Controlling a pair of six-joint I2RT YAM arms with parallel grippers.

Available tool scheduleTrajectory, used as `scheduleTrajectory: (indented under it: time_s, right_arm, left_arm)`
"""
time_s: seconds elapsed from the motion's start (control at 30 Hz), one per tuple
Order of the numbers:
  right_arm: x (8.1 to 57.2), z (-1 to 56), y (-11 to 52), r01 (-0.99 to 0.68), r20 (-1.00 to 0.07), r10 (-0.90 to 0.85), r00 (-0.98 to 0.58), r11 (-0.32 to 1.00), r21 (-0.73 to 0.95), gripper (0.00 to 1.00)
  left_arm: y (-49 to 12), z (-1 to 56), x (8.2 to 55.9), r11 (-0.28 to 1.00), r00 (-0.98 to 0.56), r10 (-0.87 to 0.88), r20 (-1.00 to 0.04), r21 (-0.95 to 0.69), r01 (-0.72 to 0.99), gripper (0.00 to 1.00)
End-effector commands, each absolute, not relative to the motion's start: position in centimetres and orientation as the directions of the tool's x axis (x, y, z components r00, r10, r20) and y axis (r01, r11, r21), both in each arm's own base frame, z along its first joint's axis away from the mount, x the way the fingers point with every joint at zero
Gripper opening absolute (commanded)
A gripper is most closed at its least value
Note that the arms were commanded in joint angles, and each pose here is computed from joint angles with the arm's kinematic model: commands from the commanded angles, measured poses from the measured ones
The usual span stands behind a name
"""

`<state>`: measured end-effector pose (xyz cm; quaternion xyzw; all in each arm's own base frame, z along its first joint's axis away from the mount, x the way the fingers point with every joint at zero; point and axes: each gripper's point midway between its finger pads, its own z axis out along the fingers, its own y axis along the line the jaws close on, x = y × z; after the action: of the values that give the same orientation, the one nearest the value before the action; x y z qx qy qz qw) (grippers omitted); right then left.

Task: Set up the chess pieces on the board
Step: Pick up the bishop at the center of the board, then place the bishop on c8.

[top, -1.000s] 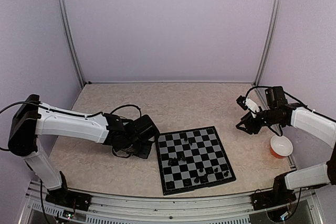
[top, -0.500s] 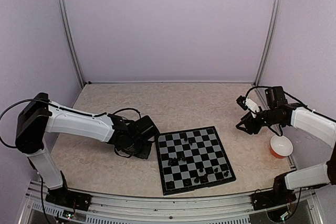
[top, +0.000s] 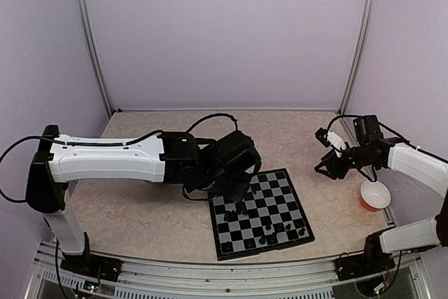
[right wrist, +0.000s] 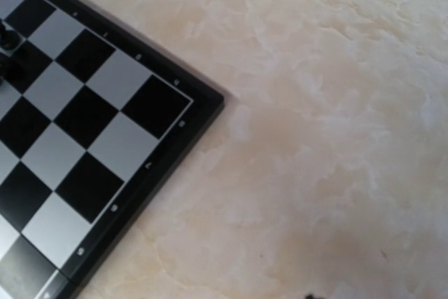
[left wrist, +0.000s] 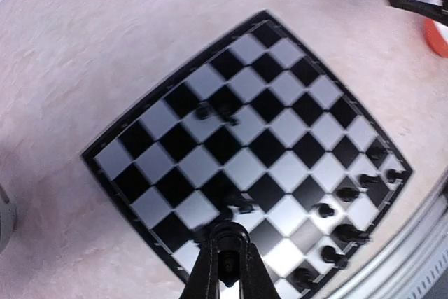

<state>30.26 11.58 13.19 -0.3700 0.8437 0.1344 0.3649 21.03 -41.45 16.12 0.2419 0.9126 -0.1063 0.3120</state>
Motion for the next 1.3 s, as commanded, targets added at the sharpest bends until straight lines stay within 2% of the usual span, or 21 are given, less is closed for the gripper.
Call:
scheduleTrajectory:
  time_s: [0.0, 0.2, 0.43, 0.67, 1.27]
  right_arm:
    - [30.1, 13.3, 11.8, -0.729, -0.714, -0.530, -0.457, 0.684, -0.042, 0.48]
    - [30.1, 13.4, 11.7, -0.727, -0.716, -0.530, -0.455, 0.686, -0.046, 0.48]
    - [30.1, 13.6, 11.7, -0.725, -0.719, -0.529, -0.450, 0.687, -0.051, 0.48]
    - [30.1, 13.6, 11.7, -0.726, -0.718, -0.529, -0.452, 0.686, -0.049, 0.48]
    - [30.1, 13.5, 11.8, -0.728, -0.717, -0.531, -0.452, 0.684, -0.048, 0.48]
  left_arm:
    - [-47.5, 16.0, 17.0, 0.716, -0.556, 0.563, -0.611, 0.025, 0.698, 0.03]
    - [-54.4, 13.3, 12.8, 0.542, -0.446, 0.690, -0.571, -0.002, 0.841, 0.02]
    - [-56.8, 9.9, 11.1, 0.471, -0.413, 0.740, -0.531, -0.029, 0.882, 0.03]
    - [-56.6, 7.3, 10.9, 0.462, -0.411, 0.773, -0.483, -0.014, 0.887, 0.03]
    - [-56.6, 5.5, 11.2, 0.467, -0.419, 0.783, -0.459, -0.010, 0.884, 0.08]
